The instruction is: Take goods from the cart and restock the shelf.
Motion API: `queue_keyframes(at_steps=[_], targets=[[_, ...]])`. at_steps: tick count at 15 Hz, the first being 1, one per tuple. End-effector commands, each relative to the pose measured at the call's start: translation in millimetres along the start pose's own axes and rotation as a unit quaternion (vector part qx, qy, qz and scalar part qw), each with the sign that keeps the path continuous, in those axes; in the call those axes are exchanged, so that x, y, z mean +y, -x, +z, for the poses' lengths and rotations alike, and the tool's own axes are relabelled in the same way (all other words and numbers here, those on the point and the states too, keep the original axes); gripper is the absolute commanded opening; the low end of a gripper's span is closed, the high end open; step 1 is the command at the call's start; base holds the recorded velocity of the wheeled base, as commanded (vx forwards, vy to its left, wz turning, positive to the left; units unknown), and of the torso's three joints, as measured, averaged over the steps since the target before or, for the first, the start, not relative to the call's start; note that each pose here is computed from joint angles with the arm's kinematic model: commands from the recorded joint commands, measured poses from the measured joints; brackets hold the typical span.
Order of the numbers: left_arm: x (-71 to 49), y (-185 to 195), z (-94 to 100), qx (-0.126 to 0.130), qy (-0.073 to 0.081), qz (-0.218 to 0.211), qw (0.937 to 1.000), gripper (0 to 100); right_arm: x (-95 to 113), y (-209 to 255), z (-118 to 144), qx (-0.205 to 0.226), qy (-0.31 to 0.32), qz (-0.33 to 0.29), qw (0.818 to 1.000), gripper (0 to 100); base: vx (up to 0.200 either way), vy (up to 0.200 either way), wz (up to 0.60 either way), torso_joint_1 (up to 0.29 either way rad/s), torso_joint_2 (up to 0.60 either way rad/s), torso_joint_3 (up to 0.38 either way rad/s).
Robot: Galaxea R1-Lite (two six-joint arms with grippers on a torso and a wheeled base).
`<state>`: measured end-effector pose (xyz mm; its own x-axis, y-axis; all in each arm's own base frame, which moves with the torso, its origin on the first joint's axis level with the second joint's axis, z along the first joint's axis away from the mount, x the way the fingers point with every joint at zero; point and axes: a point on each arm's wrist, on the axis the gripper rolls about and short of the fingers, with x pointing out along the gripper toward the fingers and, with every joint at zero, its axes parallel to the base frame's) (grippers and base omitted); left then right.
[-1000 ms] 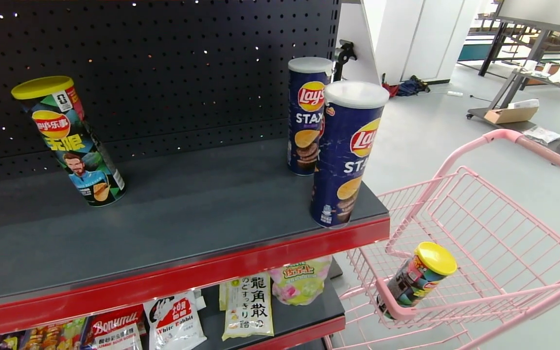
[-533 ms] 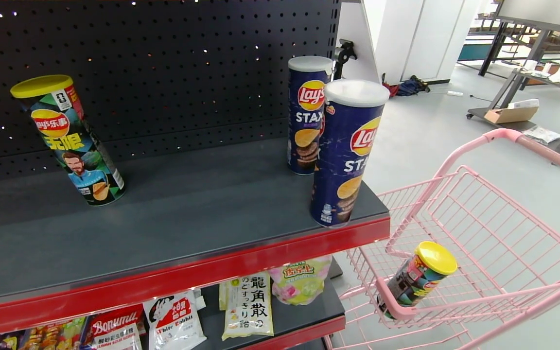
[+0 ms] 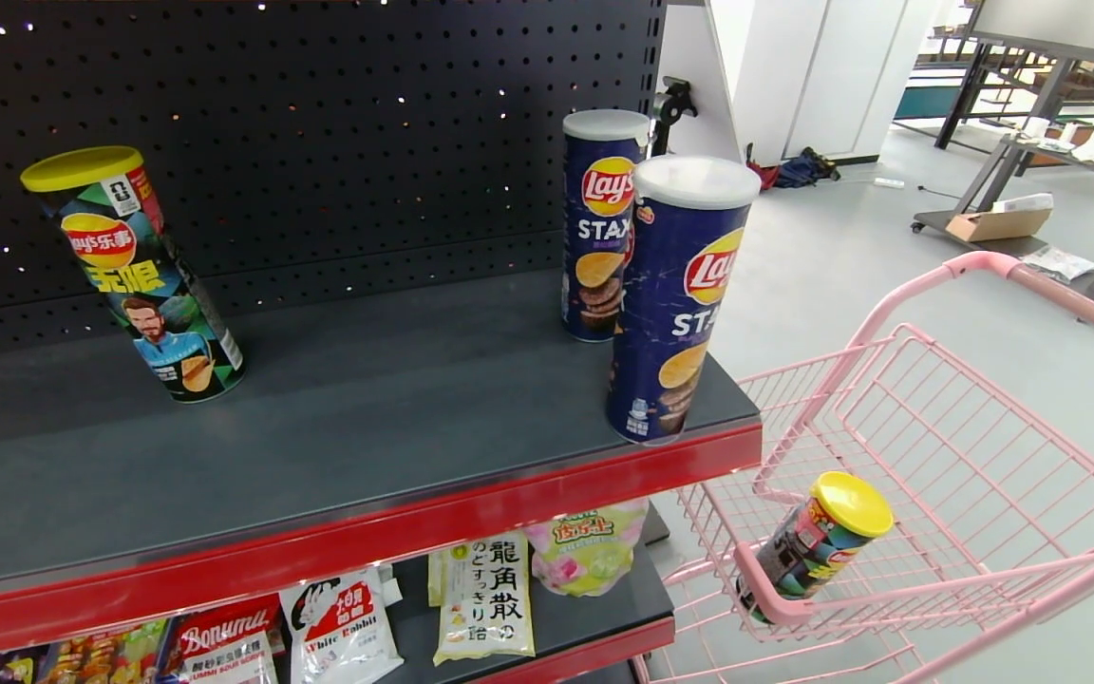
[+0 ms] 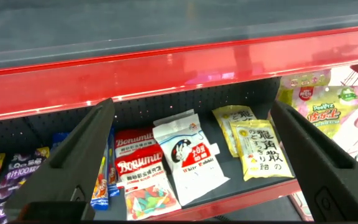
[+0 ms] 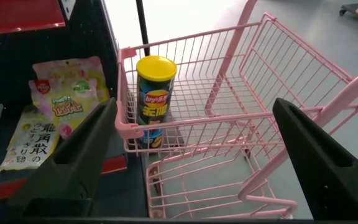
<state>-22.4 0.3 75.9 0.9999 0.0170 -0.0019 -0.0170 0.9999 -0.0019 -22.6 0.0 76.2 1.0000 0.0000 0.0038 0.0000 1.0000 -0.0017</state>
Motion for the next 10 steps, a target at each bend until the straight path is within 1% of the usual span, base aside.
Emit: queue_keyframes(at_steps=[1,3,4,5,6,7,8,9,10], targets=[[0.0,0,0.0,0.0,0.001,0.0,1.0,100,0,0,0,-0.001,0.001,0.0,1.0,100,0.0,0.0,0.0,0.0,0.0,0.0],[0.0,0,0.0,0.0,0.001,0.001,1.0,100,0,0,0,-0.003,0.001,-0.001,1.0,100,0.0,0.0,0.0,0.0,0.0,0.0],[0.0,0,0.0,0.0,0.001,0.001,1.0,100,0,-1,42,-0.018,-0.021,0.006,1.0,100,0.0,0.0,0.0,0.0,0.0,0.0],[0.0,0,0.0,0.0,0.001,0.001,1.0,100,0,-19,105,-0.008,-0.084,0.008,0.996,100,0.0,0.0,0.0,0.0,0.0,0.0],[0.0,0,0.0,0.0,0.001,0.001,1.0,100,0,-40,161,-0.017,-0.154,0.011,0.988,100,0.0,0.0,0.0,0.0,0.0,0.0],[0.0,0,0.0,0.0,0.001,0.0,1.0,100,2,-81,187,0.023,-0.167,0.026,0.985,100,0.0,0.0,0.0,0.0,0.0,0.0],[0.0,0,0.0,0.0,0.001,0.001,1.0,100,3,-97,163,0.077,-0.158,0.02,0.984,100,0.0,0.0,0.0,0.0,0.0,0.0],[0.0,0,0.0,0.0,0.001,0.001,1.0,100,4,-107,130,0.135,-0.146,0.022,0.98,100,0.0,0.0,0.0,0.0,0.0,0.0],[0.0,0,0.0,0.0,0.001,0.001,1.0,100,7,-124,103,0.173,-0.145,0.027,0.974,100,0.0,0.0,0.0,0.0,0.0,0.0]])
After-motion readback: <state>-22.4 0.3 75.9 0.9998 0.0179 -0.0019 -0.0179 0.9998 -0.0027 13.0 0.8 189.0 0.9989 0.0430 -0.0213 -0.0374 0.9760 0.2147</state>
